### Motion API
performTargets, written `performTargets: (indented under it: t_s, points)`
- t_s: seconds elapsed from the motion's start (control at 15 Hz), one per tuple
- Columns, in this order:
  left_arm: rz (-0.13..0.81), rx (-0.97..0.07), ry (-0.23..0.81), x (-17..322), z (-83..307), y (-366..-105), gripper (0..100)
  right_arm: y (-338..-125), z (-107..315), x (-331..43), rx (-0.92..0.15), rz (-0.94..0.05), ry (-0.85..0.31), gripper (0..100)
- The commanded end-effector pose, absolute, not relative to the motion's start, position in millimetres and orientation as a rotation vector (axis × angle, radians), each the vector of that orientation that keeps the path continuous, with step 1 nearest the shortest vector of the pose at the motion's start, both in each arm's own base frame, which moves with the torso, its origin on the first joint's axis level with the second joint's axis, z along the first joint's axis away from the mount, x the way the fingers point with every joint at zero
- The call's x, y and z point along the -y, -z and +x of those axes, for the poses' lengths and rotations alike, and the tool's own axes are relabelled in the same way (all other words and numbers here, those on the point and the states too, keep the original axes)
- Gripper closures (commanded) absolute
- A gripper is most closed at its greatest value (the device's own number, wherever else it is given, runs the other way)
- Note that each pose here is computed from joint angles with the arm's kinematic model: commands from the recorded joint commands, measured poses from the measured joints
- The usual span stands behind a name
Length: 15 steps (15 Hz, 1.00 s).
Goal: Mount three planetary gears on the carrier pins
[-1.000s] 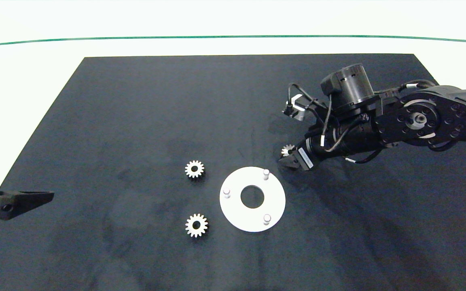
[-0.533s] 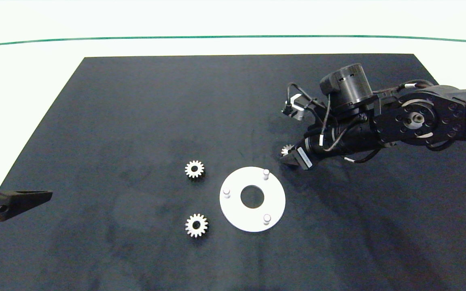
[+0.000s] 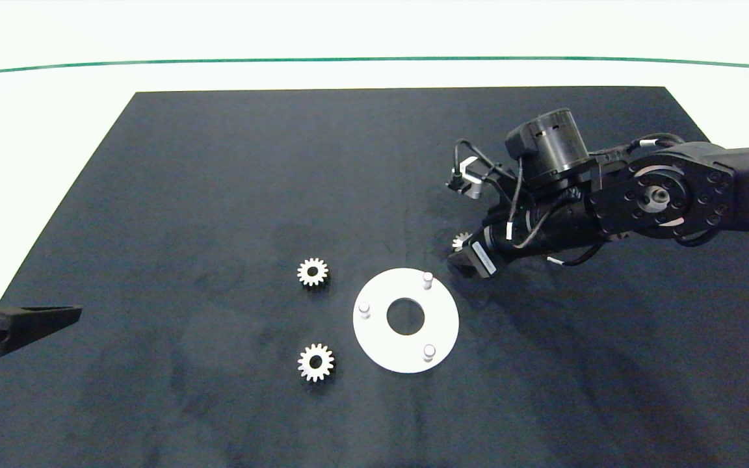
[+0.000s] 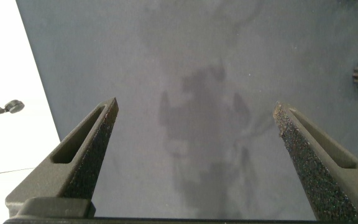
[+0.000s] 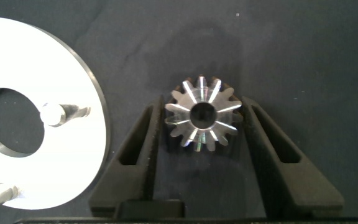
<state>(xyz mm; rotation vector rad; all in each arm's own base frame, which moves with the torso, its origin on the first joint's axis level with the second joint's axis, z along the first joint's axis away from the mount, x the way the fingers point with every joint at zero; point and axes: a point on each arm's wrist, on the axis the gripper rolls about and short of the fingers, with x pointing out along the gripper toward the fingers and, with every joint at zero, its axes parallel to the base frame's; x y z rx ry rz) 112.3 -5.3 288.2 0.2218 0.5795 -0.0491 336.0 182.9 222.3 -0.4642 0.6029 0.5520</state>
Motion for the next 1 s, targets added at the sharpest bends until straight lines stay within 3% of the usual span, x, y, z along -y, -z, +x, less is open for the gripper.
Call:
performTargets:
  t_s: [0.07,0.6,0.8,1.0]
  points:
    - [0.223,-0.581,0.048,5,112,-288,0,-222,335,-184,-0.604,-0.468,-0.557,57]
    - [0.224,-0.576,0.049,5,110,-289,0,-226,329,-188,-0.595,-0.466,-0.565,73]
    - [0.226,-0.576,0.051,5,110,-288,0,-252,298,-197,-0.52,-0.483,-0.577,78]
    - [0.225,-0.573,0.05,5,109,-289,0,-258,278,-214,-0.491,-0.504,-0.63,78]
